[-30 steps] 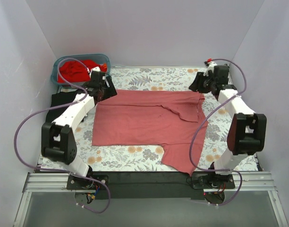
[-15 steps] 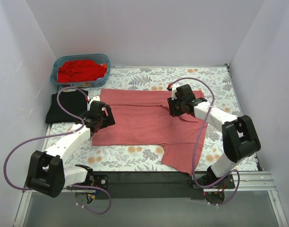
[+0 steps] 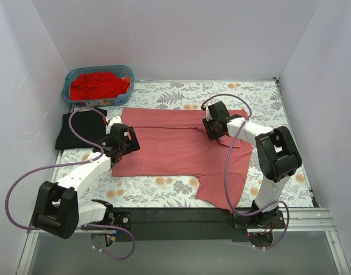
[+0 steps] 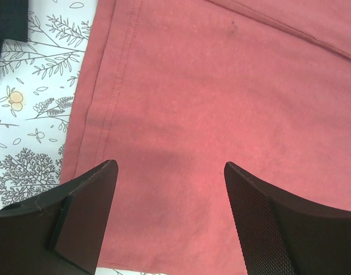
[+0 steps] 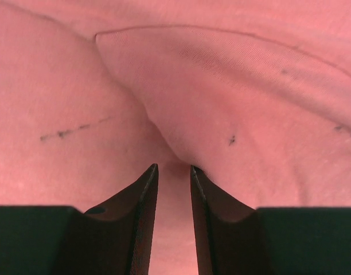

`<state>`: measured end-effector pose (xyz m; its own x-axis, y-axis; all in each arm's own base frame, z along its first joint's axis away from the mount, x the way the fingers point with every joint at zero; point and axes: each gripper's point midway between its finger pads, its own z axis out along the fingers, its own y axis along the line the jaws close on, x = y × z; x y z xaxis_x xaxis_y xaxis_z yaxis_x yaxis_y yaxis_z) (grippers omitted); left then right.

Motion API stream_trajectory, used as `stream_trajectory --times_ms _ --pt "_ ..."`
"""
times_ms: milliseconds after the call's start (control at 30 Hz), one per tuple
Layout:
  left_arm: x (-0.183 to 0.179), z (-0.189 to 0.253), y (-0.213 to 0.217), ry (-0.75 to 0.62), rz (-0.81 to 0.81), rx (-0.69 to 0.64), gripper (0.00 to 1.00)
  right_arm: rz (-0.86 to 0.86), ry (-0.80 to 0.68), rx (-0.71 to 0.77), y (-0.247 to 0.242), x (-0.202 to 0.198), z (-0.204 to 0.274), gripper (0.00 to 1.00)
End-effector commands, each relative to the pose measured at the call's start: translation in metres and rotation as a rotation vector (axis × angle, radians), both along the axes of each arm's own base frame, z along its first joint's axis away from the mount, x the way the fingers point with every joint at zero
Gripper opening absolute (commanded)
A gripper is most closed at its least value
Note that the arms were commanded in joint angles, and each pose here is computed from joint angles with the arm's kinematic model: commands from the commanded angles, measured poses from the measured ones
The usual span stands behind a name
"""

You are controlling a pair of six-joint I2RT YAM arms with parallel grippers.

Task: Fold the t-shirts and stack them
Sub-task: Fold the tshirt

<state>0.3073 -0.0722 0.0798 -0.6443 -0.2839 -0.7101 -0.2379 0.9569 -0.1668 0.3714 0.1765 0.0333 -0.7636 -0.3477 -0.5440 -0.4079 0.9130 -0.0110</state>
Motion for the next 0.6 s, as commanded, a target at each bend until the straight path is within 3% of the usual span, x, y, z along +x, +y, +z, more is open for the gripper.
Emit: stream_trajectory --times_ms 0,567 --pt "0.007 0.006 0.000 -0.033 0.005 0.011 0.74 -0.023 -0.083 -0.030 -0.002 0.025 0.018 0.36" --pt "0.007 0.001 0.000 -0.018 -0.006 0.021 0.74 -0.030 -0.117 -0.129 -0.025 0.053 0.016 0.38"
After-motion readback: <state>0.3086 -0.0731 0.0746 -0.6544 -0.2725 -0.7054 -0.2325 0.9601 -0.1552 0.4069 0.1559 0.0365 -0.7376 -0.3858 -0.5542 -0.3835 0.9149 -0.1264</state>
